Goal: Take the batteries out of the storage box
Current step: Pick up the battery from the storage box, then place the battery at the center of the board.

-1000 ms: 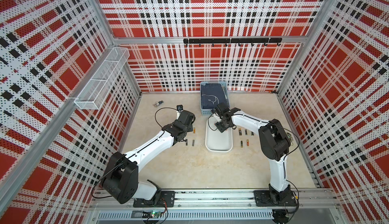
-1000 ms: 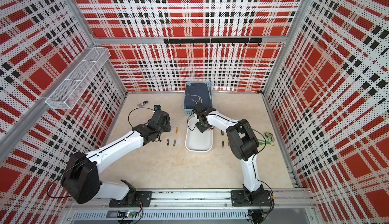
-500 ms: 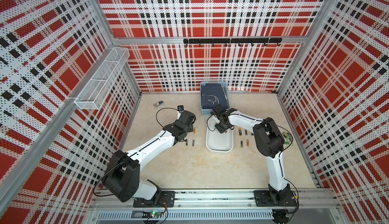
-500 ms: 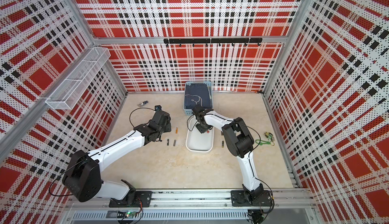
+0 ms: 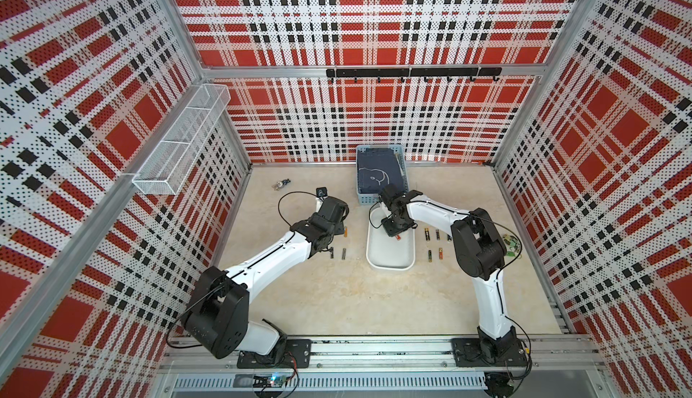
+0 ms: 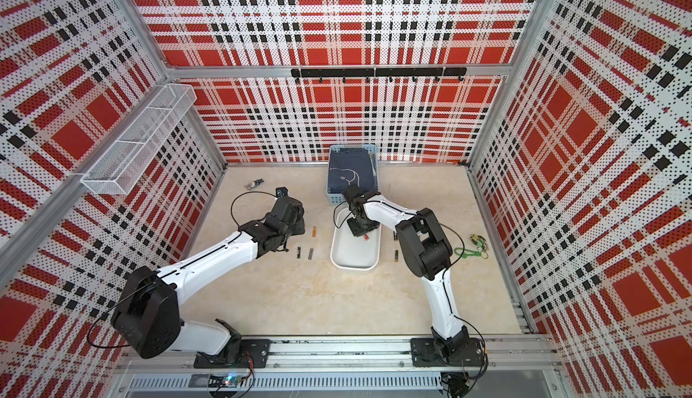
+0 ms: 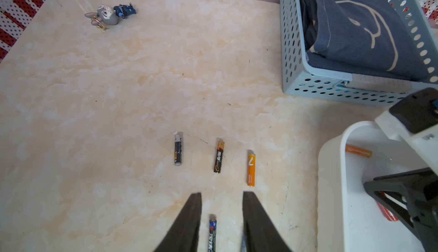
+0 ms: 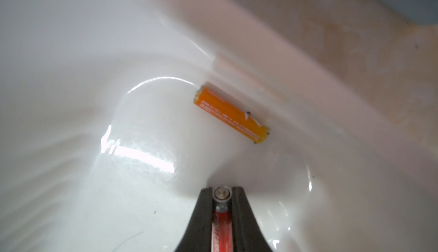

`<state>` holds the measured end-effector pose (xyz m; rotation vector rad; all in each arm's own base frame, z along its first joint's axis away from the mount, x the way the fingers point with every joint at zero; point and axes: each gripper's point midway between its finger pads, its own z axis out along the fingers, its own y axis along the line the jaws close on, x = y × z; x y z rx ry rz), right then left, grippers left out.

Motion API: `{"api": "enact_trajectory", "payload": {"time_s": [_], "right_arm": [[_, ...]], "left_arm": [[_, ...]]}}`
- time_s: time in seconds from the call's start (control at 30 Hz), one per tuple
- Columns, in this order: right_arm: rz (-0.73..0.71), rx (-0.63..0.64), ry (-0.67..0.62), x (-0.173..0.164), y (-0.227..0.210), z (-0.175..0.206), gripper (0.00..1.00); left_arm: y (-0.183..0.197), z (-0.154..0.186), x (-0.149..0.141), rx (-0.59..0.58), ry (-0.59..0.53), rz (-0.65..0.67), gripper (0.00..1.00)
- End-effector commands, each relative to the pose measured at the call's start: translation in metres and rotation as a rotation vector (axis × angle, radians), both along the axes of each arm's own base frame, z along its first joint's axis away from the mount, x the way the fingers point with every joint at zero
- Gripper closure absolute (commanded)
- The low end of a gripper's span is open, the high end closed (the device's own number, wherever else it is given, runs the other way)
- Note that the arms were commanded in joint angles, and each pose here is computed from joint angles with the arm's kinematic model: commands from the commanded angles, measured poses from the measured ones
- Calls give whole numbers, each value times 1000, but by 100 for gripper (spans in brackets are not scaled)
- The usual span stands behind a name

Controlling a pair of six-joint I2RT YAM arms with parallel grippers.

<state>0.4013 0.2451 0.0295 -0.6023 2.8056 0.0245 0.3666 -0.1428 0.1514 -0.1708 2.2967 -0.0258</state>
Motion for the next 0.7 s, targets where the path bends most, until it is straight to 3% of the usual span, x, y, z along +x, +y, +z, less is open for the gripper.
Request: {"api": "enact_trajectory", "payload": {"time_s": [0.0, 0.17, 0.47, 0.67], "right_arm": [[-109, 64, -13, -3, 2, 23, 98], [-169, 65, -26, -2, -2, 35, 99], [-228, 162, -117, 8, -8, 104, 99], [-328, 121, -192, 8, -64, 144, 99]], "left_arm": [[-3, 6, 5, 4, -22, 0, 65], [-6, 8, 6, -1, -25, -4, 65], [-17, 21, 11, 2, -57, -15, 65], [-37, 38, 14, 13, -89, -55, 65]]}}
